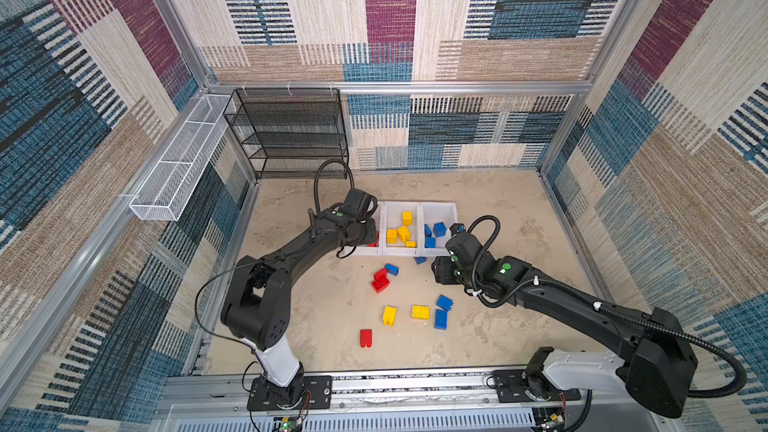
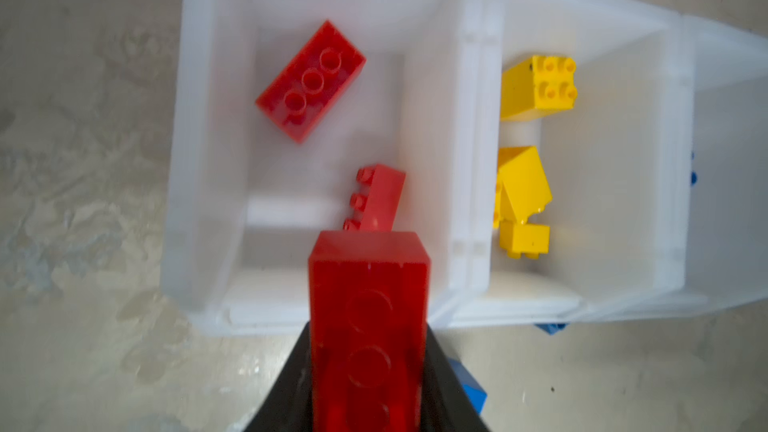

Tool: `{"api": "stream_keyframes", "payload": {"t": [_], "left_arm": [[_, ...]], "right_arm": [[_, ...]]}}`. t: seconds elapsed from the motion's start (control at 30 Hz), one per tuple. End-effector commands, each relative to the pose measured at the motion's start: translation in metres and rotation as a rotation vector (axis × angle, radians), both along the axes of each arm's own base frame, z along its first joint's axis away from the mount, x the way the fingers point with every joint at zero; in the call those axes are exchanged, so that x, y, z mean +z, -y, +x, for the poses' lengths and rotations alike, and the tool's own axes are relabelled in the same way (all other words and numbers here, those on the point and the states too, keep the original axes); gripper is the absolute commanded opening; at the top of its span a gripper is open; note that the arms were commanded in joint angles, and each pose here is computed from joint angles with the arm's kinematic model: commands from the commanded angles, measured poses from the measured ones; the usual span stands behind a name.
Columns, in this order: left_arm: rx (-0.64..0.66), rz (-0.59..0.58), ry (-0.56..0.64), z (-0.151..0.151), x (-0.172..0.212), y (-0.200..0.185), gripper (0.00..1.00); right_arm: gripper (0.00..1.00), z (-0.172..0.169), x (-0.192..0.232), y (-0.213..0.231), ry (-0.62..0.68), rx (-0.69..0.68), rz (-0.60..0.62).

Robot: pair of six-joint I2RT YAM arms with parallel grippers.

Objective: Sort the legos into containers by color
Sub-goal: 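Lift the red brick into the red compartment and open the left gripper, then lower the right gripper to a blue brick while the left gripper withdraws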

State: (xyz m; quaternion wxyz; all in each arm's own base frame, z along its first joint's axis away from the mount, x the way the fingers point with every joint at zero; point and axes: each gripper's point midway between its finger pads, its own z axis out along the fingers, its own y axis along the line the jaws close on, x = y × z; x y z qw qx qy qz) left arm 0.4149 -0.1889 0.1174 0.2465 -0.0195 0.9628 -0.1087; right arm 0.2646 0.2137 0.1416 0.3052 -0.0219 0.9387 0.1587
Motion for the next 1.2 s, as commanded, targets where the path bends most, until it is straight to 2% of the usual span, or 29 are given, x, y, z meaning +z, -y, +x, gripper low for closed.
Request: {"api": "stream_keyframes", "payload": {"t": [0.0, 0.2, 0.4, 0.7, 0.97, 1.17], "left_arm": [[-0.071, 0.071, -0.081, 0.003, -0.016, -0.005, 0.24], [-0.08, 0.077, -0.098, 0.013, -0.03, -0.004, 0.28], [-0.067, 0.091, -0.101, 0.013, -0.033, -0.007, 0.47], [-0.063, 0.081, -0.056, 0.006, -0.014, -0.011, 0.51], [-0.042, 0.013, -0.005, -0.031, 0.005, -0.022, 0.52], [-0.023, -0.04, -0.009, -0.07, 0.002, -0.033, 0.52]], "right_arm": [[0.61, 0.002, 0.007, 0.002, 0.022, -0.021, 0.018], [0.61, -0.001, 0.006, 0.008, 0.022, -0.029, 0.002], [0.61, 0.0, 0.003, 0.006, 0.016, -0.028, 0.004], [0.61, 0.0, 0.002, 0.005, 0.008, -0.025, 0.003], [0.61, 0.004, -0.009, -0.004, -0.016, -0.001, -0.01], [0.6, 0.017, -0.017, -0.025, -0.02, 0.074, -0.035]]}}
